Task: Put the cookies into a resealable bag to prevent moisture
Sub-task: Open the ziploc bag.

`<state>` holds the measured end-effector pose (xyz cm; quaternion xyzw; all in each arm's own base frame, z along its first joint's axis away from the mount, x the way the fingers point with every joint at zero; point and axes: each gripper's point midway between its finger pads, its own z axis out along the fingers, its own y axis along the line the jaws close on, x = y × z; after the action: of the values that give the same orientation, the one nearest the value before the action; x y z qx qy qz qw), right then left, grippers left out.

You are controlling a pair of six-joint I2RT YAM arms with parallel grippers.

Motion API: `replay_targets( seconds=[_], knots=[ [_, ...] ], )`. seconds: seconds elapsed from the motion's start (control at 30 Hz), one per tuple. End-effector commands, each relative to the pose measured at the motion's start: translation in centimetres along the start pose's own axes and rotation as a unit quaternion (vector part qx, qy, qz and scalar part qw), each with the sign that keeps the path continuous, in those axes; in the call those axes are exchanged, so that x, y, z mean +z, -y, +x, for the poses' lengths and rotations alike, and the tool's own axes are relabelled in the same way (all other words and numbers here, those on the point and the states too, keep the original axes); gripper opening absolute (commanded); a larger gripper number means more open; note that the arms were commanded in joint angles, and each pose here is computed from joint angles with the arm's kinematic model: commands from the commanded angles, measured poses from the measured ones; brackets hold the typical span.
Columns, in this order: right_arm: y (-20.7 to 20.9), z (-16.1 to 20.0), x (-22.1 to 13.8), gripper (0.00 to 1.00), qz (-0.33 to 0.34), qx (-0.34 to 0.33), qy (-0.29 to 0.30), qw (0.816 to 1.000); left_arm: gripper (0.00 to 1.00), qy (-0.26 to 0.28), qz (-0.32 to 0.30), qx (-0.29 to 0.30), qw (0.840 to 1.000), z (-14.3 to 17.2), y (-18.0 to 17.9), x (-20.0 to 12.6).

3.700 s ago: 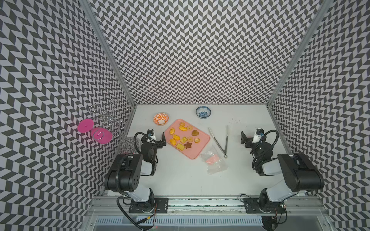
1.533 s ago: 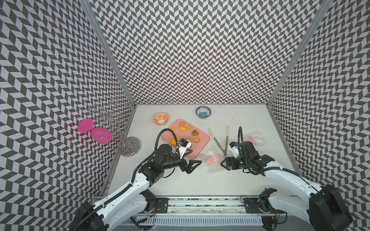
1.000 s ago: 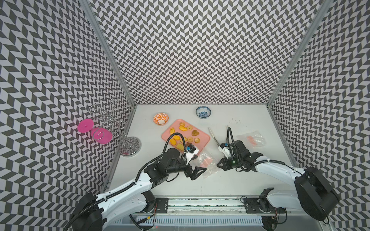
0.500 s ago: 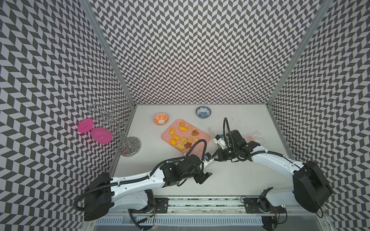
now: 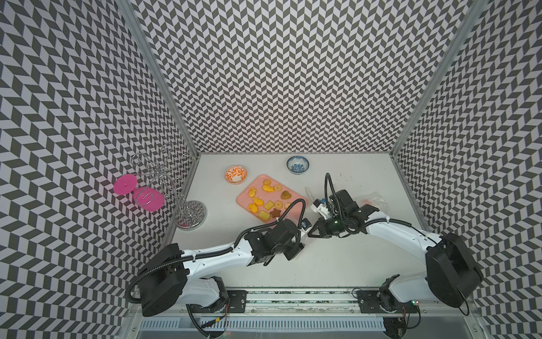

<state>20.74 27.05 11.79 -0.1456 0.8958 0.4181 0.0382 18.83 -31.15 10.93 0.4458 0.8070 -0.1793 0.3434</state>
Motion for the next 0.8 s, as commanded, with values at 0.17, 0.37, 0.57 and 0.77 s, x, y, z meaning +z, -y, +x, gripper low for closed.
replay_targets(
  seconds=[0.17, 0.37, 0.57, 0.77],
  knots=[
    [-1.1, -0.7, -0.3, 0.0, -0.018, -0.012, 0.015, 1.0, 0.52, -0.004, 0.045, -0.009, 0.999, -0.3, 2.1, 0.1],
    [-1.2, -0.7, -0.3, 0.0, -0.021, -0.011, 0.015, 1.0, 0.46, -0.02, 0.031, 0.001, 0.999, 0.5, 1.8, 1.4],
    [-0.9, -0.2, 0.0, 0.0, -0.023, -0.013, 0.009, 1.0, 0.29, -0.017, 0.015, -0.006, 1.0, 0.2, 0.9, 1.0],
    [-0.8, 0.0, 0.0, 0.0, -0.023, -0.017, 0.008, 1.0, 0.21, -0.029, 0.014, -0.006, 0.999, 0.8, 0.3, 1.0]
  ],
)
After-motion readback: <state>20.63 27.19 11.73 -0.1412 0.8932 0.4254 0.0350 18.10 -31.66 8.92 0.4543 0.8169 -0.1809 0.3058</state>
